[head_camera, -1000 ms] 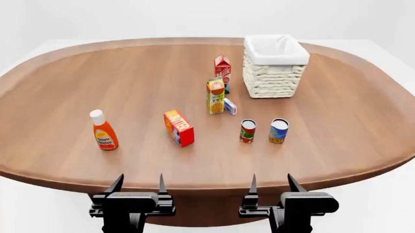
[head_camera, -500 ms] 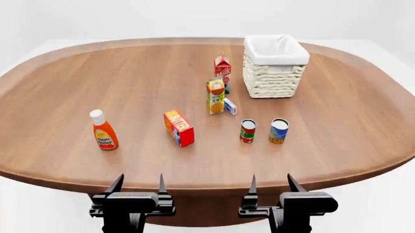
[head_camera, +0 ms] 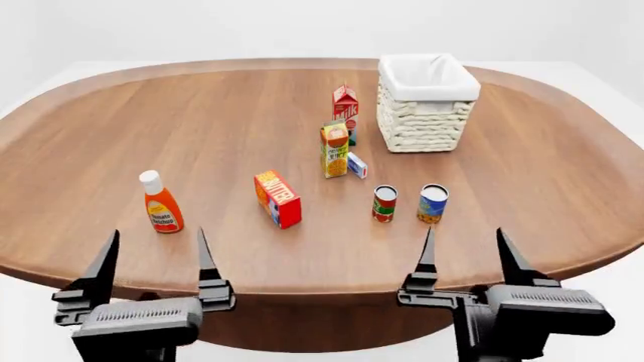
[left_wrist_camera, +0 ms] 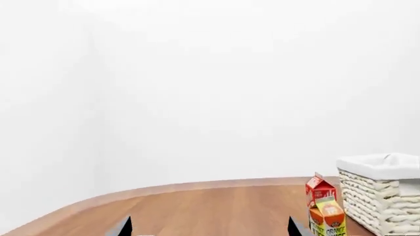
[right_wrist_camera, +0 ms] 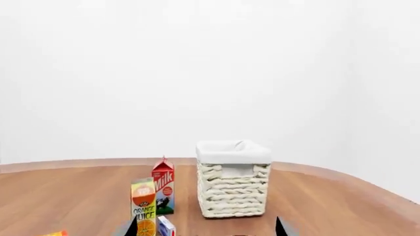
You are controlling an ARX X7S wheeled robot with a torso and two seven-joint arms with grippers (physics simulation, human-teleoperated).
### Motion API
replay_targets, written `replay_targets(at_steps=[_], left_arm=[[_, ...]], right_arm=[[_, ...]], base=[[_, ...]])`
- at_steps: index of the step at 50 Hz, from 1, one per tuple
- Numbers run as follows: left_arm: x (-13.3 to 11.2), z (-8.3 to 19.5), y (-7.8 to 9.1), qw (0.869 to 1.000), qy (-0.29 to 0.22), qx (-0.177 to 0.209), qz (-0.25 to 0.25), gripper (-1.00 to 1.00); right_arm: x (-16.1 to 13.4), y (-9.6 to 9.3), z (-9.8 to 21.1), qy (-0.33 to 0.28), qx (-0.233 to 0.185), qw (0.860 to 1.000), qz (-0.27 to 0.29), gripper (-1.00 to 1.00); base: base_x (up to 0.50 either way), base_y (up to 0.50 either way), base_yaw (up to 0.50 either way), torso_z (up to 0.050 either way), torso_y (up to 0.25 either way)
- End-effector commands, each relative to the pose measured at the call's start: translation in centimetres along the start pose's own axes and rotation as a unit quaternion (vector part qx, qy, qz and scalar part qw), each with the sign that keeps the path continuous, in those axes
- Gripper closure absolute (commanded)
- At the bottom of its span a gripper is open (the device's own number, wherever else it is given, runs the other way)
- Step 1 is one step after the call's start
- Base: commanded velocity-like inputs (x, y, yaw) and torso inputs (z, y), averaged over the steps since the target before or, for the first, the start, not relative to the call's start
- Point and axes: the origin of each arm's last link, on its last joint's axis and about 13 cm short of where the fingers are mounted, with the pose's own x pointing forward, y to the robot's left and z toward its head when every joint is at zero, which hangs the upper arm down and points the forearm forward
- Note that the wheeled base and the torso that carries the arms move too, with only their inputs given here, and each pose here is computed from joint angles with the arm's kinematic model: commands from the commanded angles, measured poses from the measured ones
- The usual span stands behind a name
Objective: Pick up the cream cheese box and the butter, and put them in the basket.
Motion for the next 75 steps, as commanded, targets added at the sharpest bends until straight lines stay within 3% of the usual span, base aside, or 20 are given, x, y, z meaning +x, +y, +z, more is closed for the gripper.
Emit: replay_targets(at_steps=[1,7,9,29,42,75], left_arm=[[-0.2,3.6,1.2,0.995,-0.094,0.014,0.039,-1.0],[-0.2,4.7,2.0,0.99,-0.122,0.015,0.064,-1.0],[-0.2,4.8,2.2,0.99,-0.125,0.017,0.067,-1.0],[-0.2,6.0,3.6,0.982,-0.152,0.028,0.108,-1.0],[0.1,5.7,4.4,0.982,-0.139,0.032,0.127,-1.0],[0.0,5.9,4.0,0.983,-0.142,0.031,0.113,-1.0]], right_arm=[[0.0,-0.7,3.5,-0.087,0.004,0.996,-0.038,-1.0],[0.0,-0.8,4.7,-0.131,0.01,0.99,-0.043,-1.0],[-0.1,-0.8,5.1,-0.147,-0.005,0.988,-0.042,-1.0],[-0.6,-0.7,6.6,-0.184,0.004,0.982,-0.034,-1.0],[-0.7,-0.5,6.6,-0.182,0.007,0.983,-0.024,-1.0],[-0.8,-0.3,6.5,-0.174,0.008,0.985,-0.018,-1.0]], base=[[0.0,0.0,0.0,0.0,0.0],[0.0,0.0,0.0,0.0,0.0],[0.0,0.0,0.0,0.0,0.0],[0.09,0.0,0.0,0.0,0.0],[0.5,0.0,0.0,0.0,0.0],[0.5,0.0,0.0,0.0,0.0]])
